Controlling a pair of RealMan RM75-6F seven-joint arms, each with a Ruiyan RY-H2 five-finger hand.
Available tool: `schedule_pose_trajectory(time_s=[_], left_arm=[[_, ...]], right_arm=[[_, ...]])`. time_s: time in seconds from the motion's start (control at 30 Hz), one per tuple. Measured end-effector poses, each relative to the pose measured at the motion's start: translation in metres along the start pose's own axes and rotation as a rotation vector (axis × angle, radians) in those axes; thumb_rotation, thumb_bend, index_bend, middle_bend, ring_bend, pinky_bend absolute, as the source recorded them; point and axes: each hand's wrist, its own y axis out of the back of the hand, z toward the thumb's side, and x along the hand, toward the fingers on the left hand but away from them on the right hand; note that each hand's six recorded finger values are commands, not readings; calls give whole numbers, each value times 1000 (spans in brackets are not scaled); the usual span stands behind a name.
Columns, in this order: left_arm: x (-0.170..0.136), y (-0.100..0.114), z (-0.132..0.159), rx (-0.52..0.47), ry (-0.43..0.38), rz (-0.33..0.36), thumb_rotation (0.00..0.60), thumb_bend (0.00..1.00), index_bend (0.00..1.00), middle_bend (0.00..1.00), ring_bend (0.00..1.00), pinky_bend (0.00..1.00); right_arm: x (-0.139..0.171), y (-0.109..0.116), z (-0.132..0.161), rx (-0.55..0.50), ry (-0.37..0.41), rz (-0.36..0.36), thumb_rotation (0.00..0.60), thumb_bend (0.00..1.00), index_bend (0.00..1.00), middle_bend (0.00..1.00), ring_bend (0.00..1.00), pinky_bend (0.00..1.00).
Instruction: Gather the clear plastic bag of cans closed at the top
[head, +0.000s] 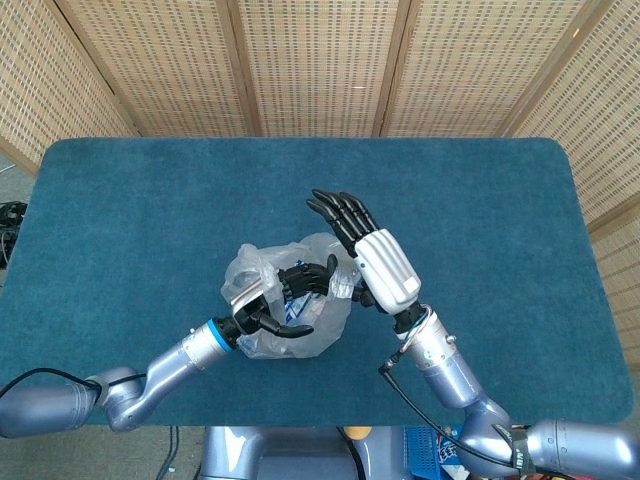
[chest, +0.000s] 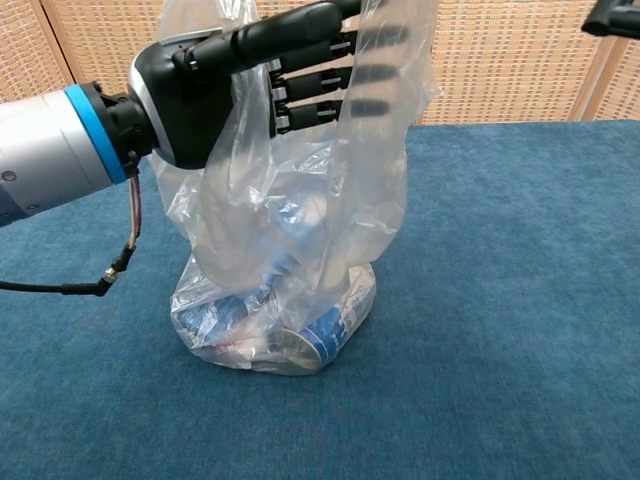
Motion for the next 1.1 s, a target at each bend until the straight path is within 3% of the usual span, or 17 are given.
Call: schedule_pose_trajectory(time_s=[0.7,1.1], left_arm=[[14,-21,-3,44,6,-23,600,237,260,243,208,201],[31,-25,-8,64,15,0,600,236,260,244,209,169]], right_arm=[[-5,-17,2,24,2,39,600,822,0,64,0,0],[-11,-23,8,26,13,52,600,822,0,64,0,0]])
